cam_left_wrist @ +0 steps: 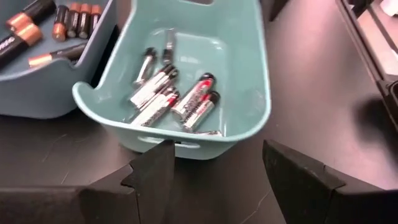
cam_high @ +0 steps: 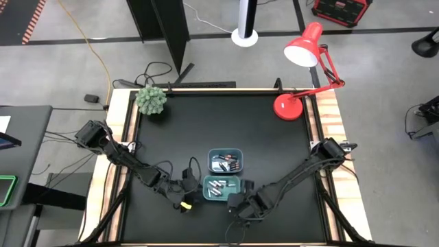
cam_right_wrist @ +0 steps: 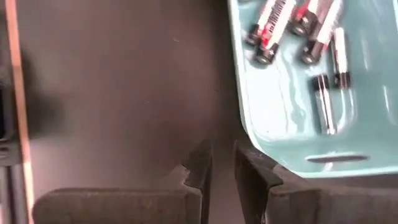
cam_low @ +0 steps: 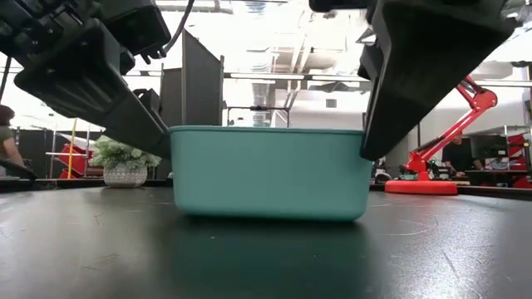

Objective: Sort batteries
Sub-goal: Move the green bin on the bottom of the blue bin, then return to Home Position

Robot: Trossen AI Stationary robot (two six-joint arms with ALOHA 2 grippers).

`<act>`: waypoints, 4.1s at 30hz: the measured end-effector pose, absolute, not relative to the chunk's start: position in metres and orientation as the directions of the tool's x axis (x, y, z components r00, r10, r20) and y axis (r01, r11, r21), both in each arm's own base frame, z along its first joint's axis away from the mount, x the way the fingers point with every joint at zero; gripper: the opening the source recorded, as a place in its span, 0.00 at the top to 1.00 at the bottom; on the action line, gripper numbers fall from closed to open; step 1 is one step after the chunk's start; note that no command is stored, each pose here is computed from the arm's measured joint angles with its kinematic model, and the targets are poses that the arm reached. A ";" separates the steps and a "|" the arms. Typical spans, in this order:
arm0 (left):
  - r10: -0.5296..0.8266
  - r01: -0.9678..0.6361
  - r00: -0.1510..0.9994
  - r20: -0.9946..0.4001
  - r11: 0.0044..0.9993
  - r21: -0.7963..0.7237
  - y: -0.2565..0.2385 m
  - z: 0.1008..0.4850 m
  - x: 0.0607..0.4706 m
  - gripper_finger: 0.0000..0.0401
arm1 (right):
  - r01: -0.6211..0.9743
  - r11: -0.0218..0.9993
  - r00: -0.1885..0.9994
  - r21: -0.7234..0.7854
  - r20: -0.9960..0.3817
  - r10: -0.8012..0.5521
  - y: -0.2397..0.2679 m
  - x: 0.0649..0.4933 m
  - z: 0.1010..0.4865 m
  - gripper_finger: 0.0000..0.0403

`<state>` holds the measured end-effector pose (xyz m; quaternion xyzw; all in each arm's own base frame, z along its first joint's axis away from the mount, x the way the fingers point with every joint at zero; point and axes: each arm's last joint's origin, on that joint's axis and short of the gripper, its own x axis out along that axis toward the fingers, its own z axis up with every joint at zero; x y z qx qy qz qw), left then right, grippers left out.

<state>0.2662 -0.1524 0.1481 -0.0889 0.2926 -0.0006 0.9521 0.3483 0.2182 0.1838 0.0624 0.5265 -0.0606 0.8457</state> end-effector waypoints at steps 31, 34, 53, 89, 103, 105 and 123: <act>-0.048 -0.032 0.833 -0.550 0.990 -0.135 -0.132 0.150 0.279 0.41 | 0.208 0.978 0.371 -0.034 -0.922 -0.111 0.204 0.347 0.181 0.80; -0.045 -0.031 0.832 -0.553 0.991 -0.128 -0.132 0.149 0.279 0.41 | 0.209 0.977 0.371 -0.034 -0.922 -0.111 0.204 0.347 0.181 0.80; -0.023 -0.043 0.827 -0.562 0.994 -0.105 -0.122 0.149 0.283 0.41 | 0.214 0.976 0.371 -0.030 -0.922 -0.110 0.206 0.345 0.181 0.80; -0.021 0.026 0.997 -0.073 0.997 0.074 -0.050 0.187 0.142 1.00 | -0.036 0.991 0.987 -0.130 -0.160 0.015 0.069 0.230 0.214 1.00; -0.029 0.028 1.000 0.007 0.998 0.060 -0.012 0.169 0.146 1.00 | -0.031 0.996 0.998 -0.089 0.055 0.036 -0.001 0.179 0.166 1.00; 0.002 -0.002 1.000 0.026 1.000 0.027 -0.010 0.167 0.144 1.00 | -0.024 0.997 0.998 -0.077 0.061 0.029 -0.002 0.170 0.159 1.00; 0.075 -0.075 0.997 -0.008 0.995 0.067 -0.005 0.168 0.113 1.00 | 0.005 0.990 0.997 -0.138 -0.070 -0.015 -0.008 0.141 0.157 1.00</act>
